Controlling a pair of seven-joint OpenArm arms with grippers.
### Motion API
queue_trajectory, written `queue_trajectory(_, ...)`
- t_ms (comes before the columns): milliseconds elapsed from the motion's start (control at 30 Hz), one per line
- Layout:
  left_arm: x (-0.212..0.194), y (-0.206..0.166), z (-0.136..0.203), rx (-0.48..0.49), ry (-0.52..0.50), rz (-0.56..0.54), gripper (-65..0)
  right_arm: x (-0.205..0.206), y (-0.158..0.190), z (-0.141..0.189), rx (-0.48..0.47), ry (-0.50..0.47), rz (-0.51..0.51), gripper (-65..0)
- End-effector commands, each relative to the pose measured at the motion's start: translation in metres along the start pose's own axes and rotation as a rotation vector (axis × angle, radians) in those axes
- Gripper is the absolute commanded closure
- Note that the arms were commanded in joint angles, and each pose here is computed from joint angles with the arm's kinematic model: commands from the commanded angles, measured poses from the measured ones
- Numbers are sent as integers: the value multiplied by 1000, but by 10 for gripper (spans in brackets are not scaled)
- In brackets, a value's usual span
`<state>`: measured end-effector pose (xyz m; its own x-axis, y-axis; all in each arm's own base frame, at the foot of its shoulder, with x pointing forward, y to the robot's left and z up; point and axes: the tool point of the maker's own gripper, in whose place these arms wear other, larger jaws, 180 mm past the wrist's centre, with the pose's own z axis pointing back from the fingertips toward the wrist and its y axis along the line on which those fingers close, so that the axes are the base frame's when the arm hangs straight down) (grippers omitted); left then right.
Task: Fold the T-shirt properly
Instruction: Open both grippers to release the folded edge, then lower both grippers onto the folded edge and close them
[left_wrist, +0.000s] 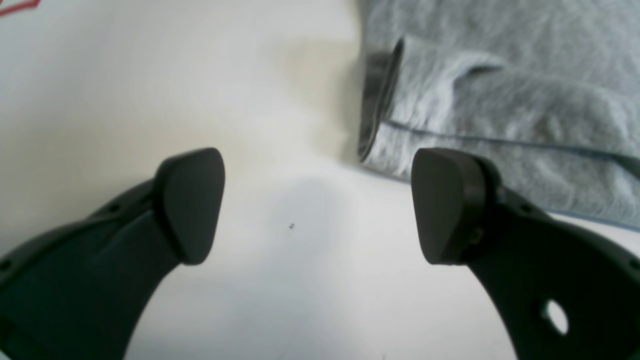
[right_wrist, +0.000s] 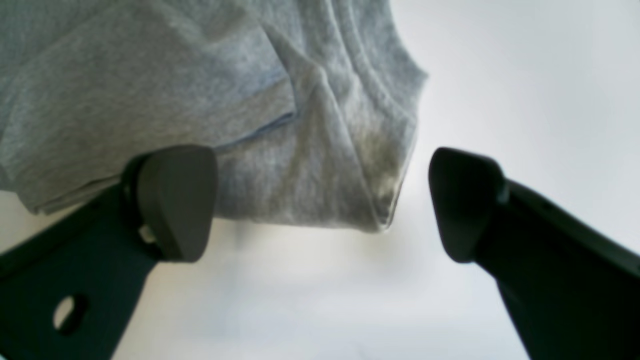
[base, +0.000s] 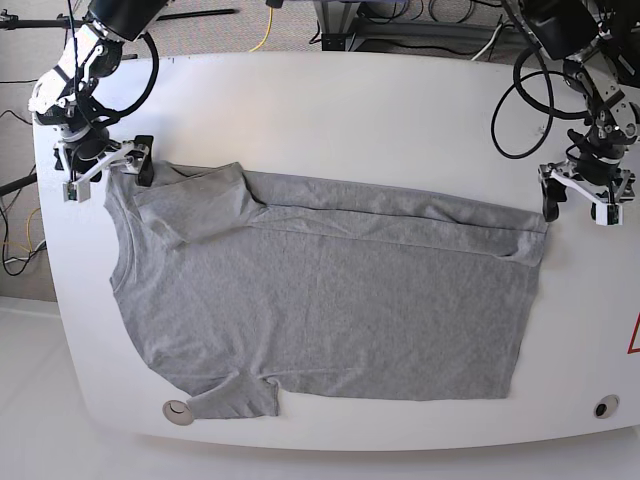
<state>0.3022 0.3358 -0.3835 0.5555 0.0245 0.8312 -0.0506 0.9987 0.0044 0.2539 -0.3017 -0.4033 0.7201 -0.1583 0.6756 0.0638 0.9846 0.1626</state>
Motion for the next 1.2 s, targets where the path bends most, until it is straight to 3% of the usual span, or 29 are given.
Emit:
queue_trajectory(0, 11, 4, -1, -1, -41, 8, -549, 11, -5, 0, 2, -48, -1, -647)
queue_trajectory(133, 11, 4, -2, -3, -41, 11, -549, 6, -6, -4, 8, -46, -19, -619)
queue_trajectory(233, 11, 4, -2, -5, -40, 10, -549, 4, -6, -4, 9, -44, -22, -510)
queue_trajectory(333, 10, 2, -3, -8, -39, 10, -548, 4, -6, -4, 9, -44, -22, -329)
queue_trajectory(433, 10, 1, -3, -11, -40, 11, -548, 4, -6, -4, 9, -44, -22, -87)
queue_trajectory(500, 14, 0, -4, -11, -48, 12, -546, 5, -6, -4, 10, -45, -22, 0)
queue_trajectory(633, 27, 0, -9, -12, -74, 14, -546, 5, -6, -4, 8, -44, -22, -40)
queue_trajectory(767, 31, -1, -10, -14, -84, 15, -546, 3, -7, -4, 7, -41, -23, 0)
queue_trajectory(1167, 38, -48, -28, -117, -85, -13, -545, 3, -6, -4, 9, -40, -22, 0)
